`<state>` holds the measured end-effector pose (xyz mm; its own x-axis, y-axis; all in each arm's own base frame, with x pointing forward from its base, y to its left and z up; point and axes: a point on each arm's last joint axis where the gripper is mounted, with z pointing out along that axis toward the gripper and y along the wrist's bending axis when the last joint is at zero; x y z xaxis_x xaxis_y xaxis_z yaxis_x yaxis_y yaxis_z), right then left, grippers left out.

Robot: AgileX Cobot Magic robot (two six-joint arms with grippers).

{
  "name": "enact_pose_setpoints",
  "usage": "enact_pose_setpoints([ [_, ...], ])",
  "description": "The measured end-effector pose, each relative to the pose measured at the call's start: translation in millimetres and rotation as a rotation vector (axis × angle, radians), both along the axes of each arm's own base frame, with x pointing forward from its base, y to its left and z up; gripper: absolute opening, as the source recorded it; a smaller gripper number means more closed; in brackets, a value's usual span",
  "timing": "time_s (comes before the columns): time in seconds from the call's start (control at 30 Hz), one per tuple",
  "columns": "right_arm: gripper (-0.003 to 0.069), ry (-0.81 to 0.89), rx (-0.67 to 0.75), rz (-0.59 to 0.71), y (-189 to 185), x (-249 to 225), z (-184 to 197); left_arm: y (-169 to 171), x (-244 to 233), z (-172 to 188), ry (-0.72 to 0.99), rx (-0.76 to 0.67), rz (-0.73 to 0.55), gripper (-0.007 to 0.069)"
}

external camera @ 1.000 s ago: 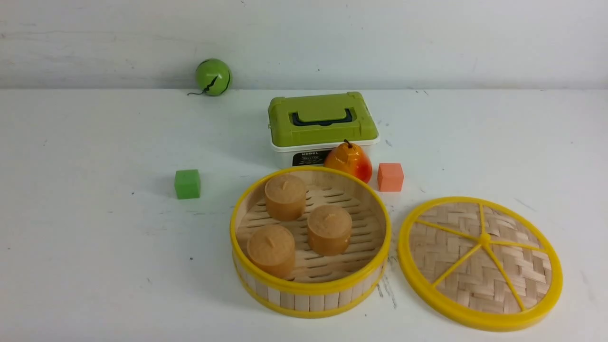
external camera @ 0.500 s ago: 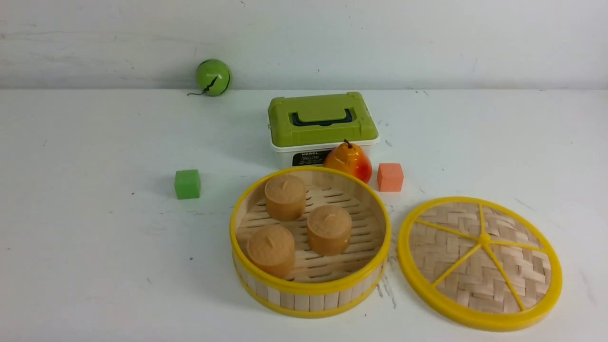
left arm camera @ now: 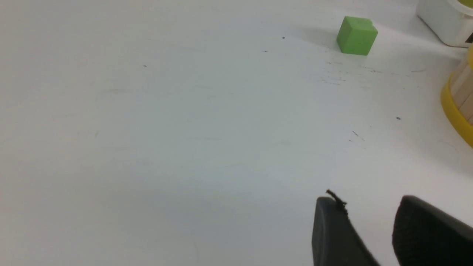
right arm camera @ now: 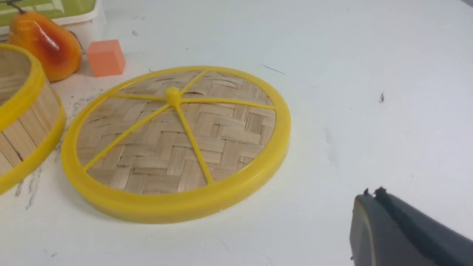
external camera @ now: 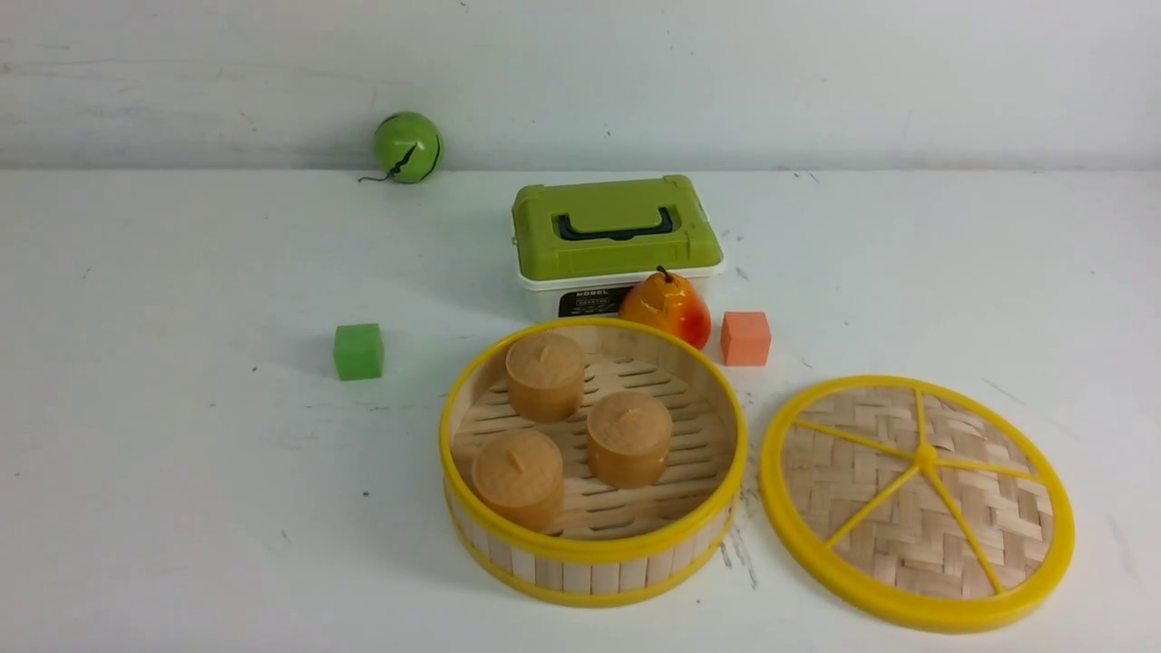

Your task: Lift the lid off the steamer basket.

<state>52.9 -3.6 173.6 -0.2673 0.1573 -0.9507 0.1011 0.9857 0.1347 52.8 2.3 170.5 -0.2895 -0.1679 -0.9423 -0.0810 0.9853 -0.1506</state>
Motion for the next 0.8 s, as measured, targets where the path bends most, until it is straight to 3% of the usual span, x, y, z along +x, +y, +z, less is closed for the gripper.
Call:
enact_pose_setpoints([
  [0.8,-0.0006,0.024,0.002,0.031,1.6,-0.8,-0.8,0.0,0.0,0.0,0.0,0.0,0.0,0.0239],
])
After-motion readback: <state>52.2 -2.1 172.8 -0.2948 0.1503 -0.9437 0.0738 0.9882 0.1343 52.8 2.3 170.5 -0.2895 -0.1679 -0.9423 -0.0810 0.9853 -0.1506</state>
